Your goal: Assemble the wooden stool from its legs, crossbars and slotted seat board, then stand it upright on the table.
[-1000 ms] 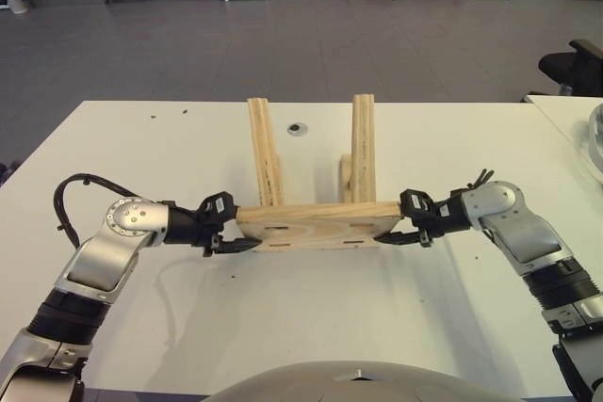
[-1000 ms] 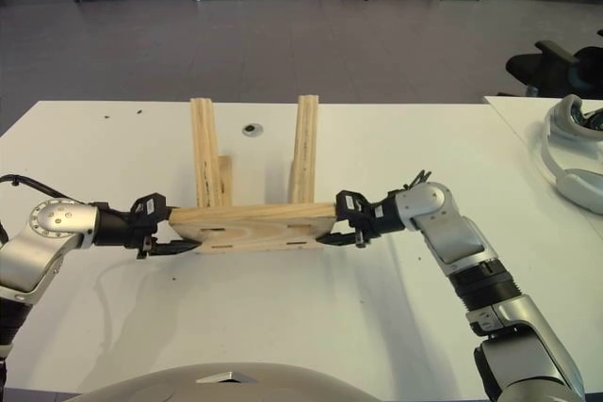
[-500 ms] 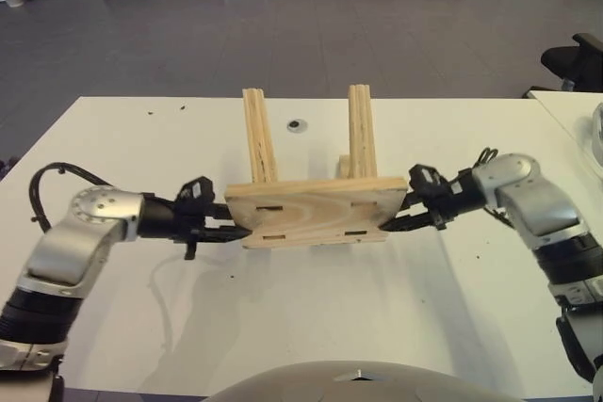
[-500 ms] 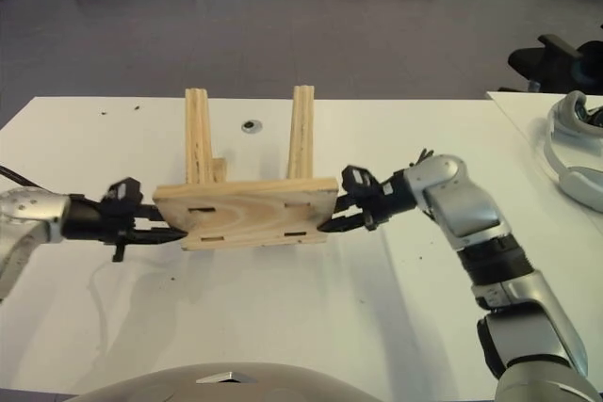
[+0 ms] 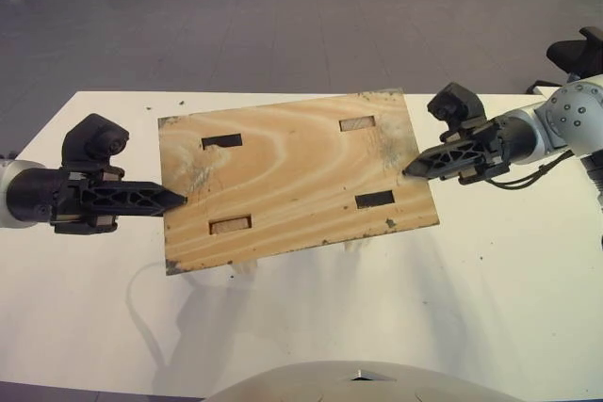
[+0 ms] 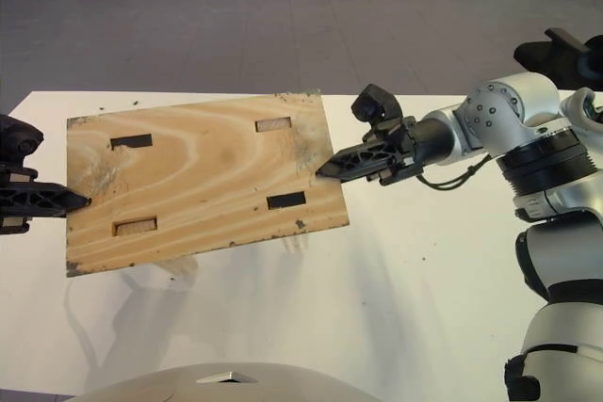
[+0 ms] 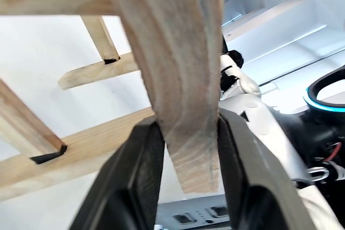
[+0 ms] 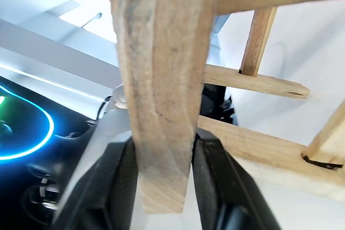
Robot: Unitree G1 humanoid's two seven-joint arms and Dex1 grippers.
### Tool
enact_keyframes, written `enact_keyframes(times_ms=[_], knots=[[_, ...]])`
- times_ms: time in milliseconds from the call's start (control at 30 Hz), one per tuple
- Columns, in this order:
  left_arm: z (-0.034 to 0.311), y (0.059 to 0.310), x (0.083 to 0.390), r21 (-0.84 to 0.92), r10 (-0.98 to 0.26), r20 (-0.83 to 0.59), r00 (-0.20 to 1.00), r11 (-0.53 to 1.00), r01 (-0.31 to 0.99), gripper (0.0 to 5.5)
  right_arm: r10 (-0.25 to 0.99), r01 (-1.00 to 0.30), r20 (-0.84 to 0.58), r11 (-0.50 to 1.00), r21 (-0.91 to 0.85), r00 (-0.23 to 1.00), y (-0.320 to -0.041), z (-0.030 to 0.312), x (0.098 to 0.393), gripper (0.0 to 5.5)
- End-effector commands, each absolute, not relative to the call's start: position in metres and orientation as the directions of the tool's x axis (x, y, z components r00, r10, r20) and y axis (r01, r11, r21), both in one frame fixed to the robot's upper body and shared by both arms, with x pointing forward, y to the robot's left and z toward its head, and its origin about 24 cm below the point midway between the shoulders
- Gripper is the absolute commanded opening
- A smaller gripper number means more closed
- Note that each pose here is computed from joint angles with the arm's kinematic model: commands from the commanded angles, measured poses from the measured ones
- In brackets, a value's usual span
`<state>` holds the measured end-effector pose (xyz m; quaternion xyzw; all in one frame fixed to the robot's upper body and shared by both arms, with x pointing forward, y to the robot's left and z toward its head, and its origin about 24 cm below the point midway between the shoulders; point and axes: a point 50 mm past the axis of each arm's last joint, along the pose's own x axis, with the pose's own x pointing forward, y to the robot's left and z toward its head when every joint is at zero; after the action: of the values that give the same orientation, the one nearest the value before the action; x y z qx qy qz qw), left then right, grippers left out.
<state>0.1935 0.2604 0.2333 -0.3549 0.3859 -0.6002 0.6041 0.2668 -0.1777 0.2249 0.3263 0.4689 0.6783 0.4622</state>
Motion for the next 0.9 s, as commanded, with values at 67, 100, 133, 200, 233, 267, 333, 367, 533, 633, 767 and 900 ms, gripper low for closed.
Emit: enact_keyframes(times_ms=[67, 100, 133, 200, 233, 267, 333, 367, 533, 633, 767, 900], knots=[[0.248, 0.237, 0.219, -0.842, -0.983, 0.179, -0.042, -0.175, 0.51, 1.32, 0.907, -0.122, 0.23, -0.288, 0.95, -0.352, -0.178, 0.236, 0.262, 1.35], [0.235, 0.232, 0.225, -0.863, -0.988, 0.153, -0.016, -0.141, 0.485, 1.32, 0.929, -0.116, 0.194, -0.241, 0.964, -0.315, -0.182, 0.224, 0.263, 1.35], [0.225, 0.228, 0.228, -0.881, -0.991, 0.131, -0.006, -0.119, 0.457, 1.32, 0.949, -0.115, 0.155, -0.192, 0.975, -0.273, -0.185, 0.213, 0.266, 1.74], [0.213, 0.224, 0.229, -0.903, -0.992, 0.124, -0.002, -0.113, 0.415, 1.74, 0.971, -0.099, 0.111, -0.134, 0.986, -0.211, -0.19, 0.199, 0.269, 2.1], [0.208, 0.225, 0.23, -0.907, -0.992, 0.121, 0.026, -0.1, 0.408, 1.99, 0.975, -0.094, 0.102, -0.123, 0.988, -0.197, -0.19, 0.195, 0.27, 2.35], [0.204, 0.227, 0.233, -0.911, -0.991, 0.118, 0.061, -0.083, 0.405, 2.08, 0.977, -0.091, 0.101, -0.119, 0.989, -0.187, -0.19, 0.193, 0.27, 2.47], [0.202, 0.236, 0.241, -0.912, -0.982, 0.104, 0.157, -0.031, 0.408, 2.46, 0.984, -0.1, 0.092, -0.108, 0.989, -0.15, -0.193, 0.191, 0.274, 2.89], [0.202, 0.239, 0.244, -0.913, -0.977, 0.097, 0.189, -0.012, 0.407, 2.62, 0.988, -0.106, 0.084, -0.098, 0.99, -0.128, -0.195, 0.19, 0.276, 3.07], [0.188, 0.256, 0.242, -0.925, -0.957, -0.025, 0.29, 0.133, 0.357, 3.57, 0.996, -0.152, -0.084, 0.084, 0.985, 0.005, -0.22, 0.175, 0.275, 4.08], [0.184, 0.279, 0.231, -0.901, -0.918, -0.148, 0.367, 0.279, 0.333, 4.14, 0.971, -0.252, -0.096, 0.151, 0.956, 0.217, -0.254, 0.182, 0.283, 4.72], [0.2, 0.329, 0.247, -0.735, -0.721, -0.137, 0.679, 0.534, 0.419, 4.4, 0.833, -0.448, -0.083, 0.375, 0.812, 0.547, -0.288, 0.172, 0.302, 4.92], [0.146, 0.36, 0.27, -0.196, -0.195, -0.219, 0.956, 0.969, 0.152, 4.4, 0.425, -0.361, -0.131, 0.867, 0.344, 0.896, -0.287, 0.104, 0.324, 4.92]])
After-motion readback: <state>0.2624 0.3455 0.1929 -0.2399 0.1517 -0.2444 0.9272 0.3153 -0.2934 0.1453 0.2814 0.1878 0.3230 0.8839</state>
